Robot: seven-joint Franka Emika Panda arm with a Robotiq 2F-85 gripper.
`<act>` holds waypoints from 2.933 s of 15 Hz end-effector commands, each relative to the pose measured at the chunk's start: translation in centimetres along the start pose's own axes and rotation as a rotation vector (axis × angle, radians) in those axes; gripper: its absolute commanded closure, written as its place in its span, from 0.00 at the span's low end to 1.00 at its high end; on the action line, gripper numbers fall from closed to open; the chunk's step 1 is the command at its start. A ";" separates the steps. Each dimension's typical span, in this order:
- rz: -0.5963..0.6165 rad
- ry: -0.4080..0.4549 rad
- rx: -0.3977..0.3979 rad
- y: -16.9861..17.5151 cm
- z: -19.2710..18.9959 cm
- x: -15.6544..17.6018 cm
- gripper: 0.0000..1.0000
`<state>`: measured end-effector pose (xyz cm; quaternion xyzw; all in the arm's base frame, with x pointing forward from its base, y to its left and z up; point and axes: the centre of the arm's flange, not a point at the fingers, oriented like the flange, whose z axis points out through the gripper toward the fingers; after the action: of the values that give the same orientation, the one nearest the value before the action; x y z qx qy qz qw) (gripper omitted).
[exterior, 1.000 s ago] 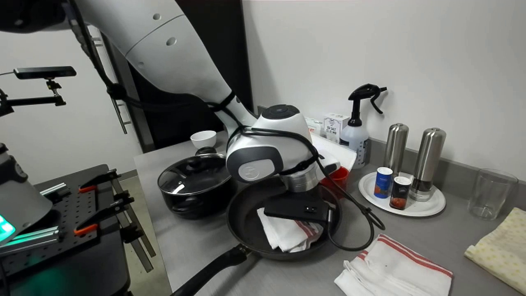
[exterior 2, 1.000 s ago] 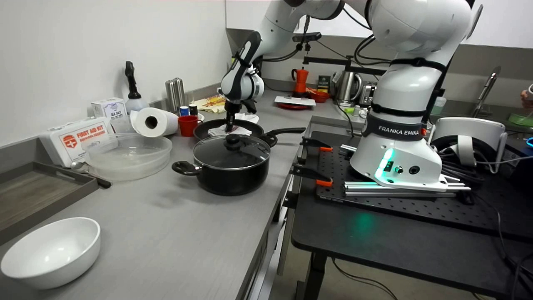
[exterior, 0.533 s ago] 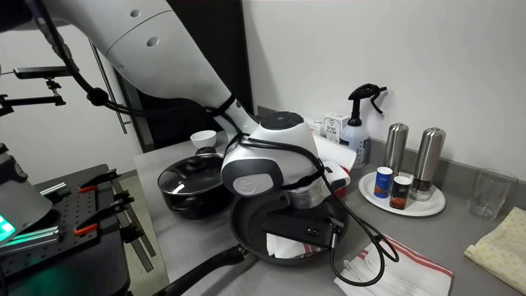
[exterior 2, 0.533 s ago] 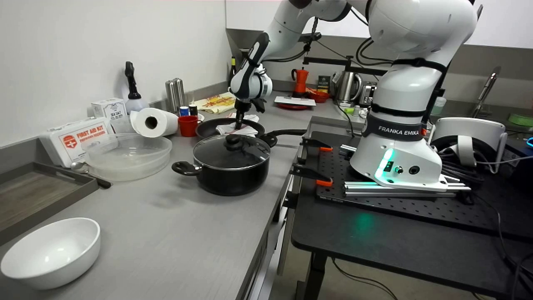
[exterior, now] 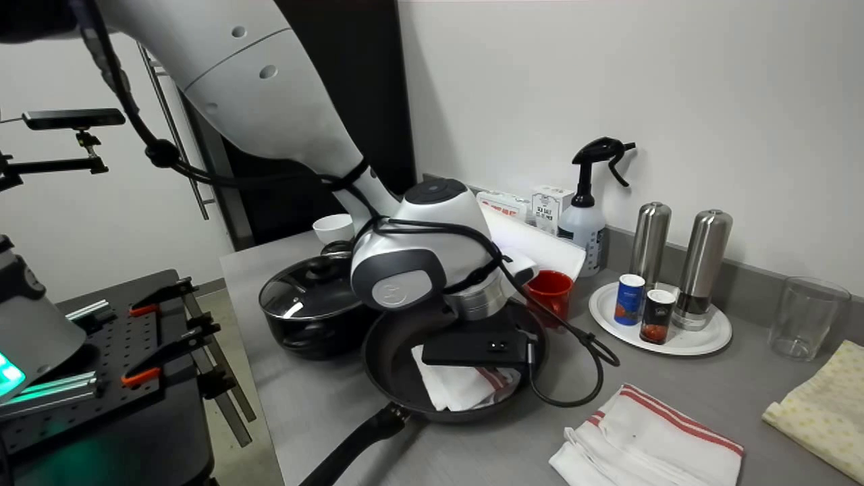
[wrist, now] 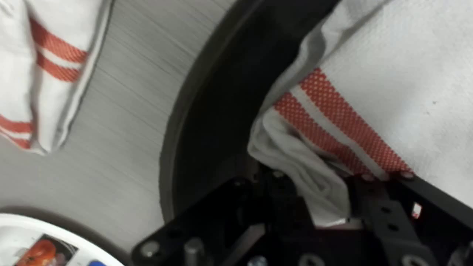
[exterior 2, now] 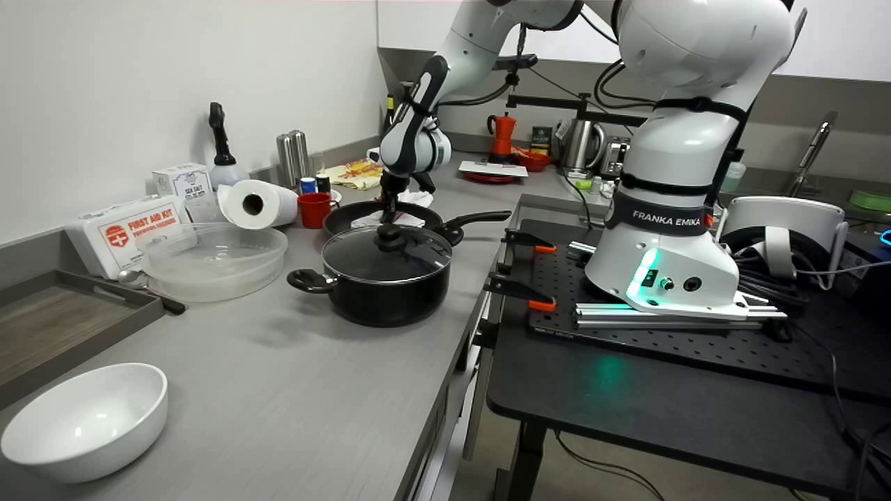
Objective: Use one white and red towel to wipe the black pan.
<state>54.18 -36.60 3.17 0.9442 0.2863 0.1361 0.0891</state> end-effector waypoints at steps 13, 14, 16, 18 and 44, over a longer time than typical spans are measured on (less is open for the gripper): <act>-0.305 0.016 0.121 -13.6 -0.1 0.9 0.97; -0.319 0.017 0.124 -14.1 -0.2 0.9 0.97; -0.338 0.019 0.130 -14.8 -0.4 0.9 0.97; -0.339 0.018 0.133 -14.8 -0.5 0.9 0.97; -0.144 0.014 0.016 -10.4 -1.0 -1.7 0.97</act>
<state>48.01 -32.78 2.97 0.9300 0.3251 0.1419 0.0967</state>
